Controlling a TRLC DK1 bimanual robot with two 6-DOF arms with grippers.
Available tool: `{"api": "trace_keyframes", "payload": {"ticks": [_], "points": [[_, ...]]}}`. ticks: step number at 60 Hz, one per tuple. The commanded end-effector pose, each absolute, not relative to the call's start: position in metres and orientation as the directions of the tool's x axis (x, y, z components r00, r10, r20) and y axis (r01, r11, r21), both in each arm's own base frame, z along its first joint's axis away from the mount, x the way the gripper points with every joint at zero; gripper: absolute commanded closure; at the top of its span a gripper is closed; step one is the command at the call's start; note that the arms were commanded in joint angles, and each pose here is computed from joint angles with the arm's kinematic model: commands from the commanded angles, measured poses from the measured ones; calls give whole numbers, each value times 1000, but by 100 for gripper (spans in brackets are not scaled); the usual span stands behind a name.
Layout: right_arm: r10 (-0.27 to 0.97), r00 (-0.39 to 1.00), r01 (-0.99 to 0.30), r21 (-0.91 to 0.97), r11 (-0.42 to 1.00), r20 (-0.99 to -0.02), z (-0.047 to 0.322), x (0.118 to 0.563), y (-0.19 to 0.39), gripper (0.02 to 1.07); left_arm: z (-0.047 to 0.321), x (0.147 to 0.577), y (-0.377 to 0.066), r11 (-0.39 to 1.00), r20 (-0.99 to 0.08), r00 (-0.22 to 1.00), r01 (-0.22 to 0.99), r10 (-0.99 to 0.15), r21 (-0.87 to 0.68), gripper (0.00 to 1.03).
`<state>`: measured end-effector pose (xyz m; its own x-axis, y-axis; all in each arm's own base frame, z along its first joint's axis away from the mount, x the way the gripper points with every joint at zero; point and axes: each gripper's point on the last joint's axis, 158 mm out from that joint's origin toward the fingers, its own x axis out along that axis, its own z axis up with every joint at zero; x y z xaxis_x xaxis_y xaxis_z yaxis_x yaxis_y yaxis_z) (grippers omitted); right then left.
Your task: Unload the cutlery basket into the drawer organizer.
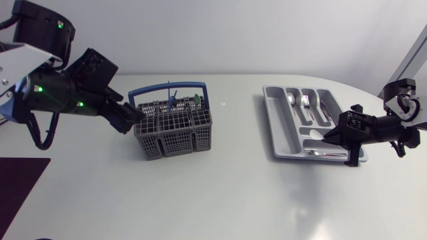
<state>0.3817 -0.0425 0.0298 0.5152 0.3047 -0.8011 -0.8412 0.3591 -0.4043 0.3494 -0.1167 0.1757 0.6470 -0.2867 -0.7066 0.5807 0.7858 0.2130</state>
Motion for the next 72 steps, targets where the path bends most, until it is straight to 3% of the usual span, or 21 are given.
{"api": "trace_keyframes", "payload": {"ticks": [1,14,16,24,33,49,65,69,72], "points": [[283,486,-861,-398,317,-827,16,387,-52,101,160,342,-106,774,-721,640,588,-266,236,5],[228,451,-877,-380,295,-863,-12,390,-62,100,141,339,-87,789,-736,636,566,-233,240,5],[223,447,-878,-377,294,-866,-14,390,-64,93,138,338,-87,789,-739,633,566,-232,238,5],[204,444,-876,-374,306,-873,-19,389,-69,47,134,339,-85,791,-735,639,561,-229,242,5],[194,488,-850,-412,329,-851,5,387,-67,20,130,339,-84,793,-736,638,560,-227,240,5],[264,599,-794,-519,316,-756,74,375,4,17,129,349,-95,794,-707,662,558,-249,242,5],[383,585,-811,-516,276,-715,95,352,95,17,86,365,-108,804,-728,636,558,-257,204,6],[397,578,-815,-517,260,-713,97,348,110,17,78,368,-111,811,-731,632,552,-256,193,10],[406,572,-820,-515,252,-713,97,346,119,17,74,370,-111,815,-732,634,546,-249,195,21]]}}
